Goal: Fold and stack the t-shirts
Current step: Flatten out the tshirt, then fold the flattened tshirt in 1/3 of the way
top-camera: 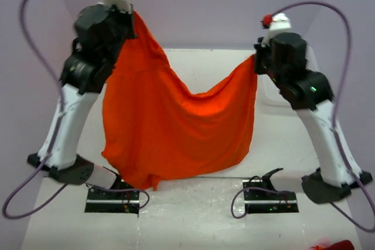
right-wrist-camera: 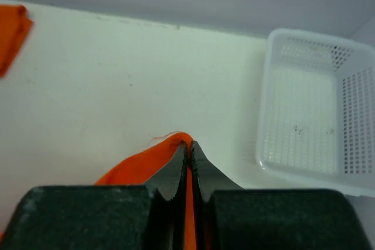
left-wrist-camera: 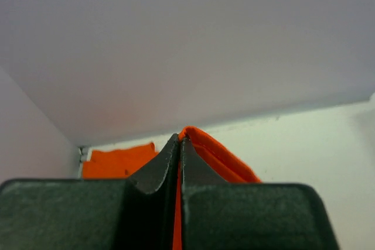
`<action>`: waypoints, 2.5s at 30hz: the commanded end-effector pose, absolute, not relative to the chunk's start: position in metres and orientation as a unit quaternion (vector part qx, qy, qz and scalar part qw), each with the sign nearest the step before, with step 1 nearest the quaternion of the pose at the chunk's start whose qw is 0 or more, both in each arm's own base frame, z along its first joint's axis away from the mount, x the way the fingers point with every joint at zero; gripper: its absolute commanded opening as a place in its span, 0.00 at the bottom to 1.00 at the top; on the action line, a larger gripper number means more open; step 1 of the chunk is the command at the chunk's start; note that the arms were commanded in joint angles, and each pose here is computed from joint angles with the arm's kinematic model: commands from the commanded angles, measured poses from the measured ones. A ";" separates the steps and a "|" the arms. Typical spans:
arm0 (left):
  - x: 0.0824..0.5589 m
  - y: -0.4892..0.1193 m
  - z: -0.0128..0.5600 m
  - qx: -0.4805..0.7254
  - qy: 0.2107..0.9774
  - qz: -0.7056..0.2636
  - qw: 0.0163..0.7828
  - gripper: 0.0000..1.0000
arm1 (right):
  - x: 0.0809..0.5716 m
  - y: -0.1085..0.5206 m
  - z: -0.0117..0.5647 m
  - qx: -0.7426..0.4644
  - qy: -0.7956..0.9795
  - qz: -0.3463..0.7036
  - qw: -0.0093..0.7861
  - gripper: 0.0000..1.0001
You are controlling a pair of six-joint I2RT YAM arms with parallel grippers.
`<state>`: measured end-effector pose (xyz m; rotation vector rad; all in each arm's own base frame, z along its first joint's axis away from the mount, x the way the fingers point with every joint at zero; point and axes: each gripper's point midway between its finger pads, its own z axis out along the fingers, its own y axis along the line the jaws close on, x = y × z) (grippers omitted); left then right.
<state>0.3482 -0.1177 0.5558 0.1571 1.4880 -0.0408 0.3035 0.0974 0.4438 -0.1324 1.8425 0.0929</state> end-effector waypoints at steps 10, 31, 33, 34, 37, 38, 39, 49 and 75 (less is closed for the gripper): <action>0.621 -0.134 0.315 0.098 0.800 -0.004 0.592 0.00 | 0.492 0.083 0.255 -0.021 0.906 -0.023 0.422 0.00; 0.670 -0.149 0.231 0.171 0.773 -0.082 0.605 0.00 | 0.598 0.044 0.182 0.006 0.912 -0.017 0.409 0.00; 0.665 -0.158 0.225 0.178 0.777 -0.089 0.597 0.00 | 0.603 0.035 0.182 0.009 0.910 -0.030 0.414 0.00; 0.661 -0.166 0.220 0.185 0.780 -0.092 0.591 0.00 | 0.606 0.026 0.179 0.016 0.909 -0.042 0.414 0.00; 0.647 -0.182 0.211 0.195 0.785 -0.097 0.580 0.00 | 0.613 0.002 0.178 0.037 0.903 -0.064 0.422 0.00; 0.645 -0.183 0.212 0.193 0.784 -0.095 0.582 0.00 | 0.615 -0.002 0.178 0.035 0.902 -0.066 0.425 0.00; 0.642 -0.185 0.209 0.191 0.787 -0.096 0.579 0.00 | 0.618 -0.008 0.180 0.038 0.898 -0.071 0.432 0.00; 0.622 -0.182 0.221 0.173 0.796 -0.076 0.574 0.00 | 0.637 -0.026 0.184 0.013 0.884 -0.086 0.459 0.00; 0.575 -0.116 0.227 0.101 0.825 -0.002 0.556 0.00 | 0.619 -0.058 0.150 0.069 0.906 -0.087 0.409 0.00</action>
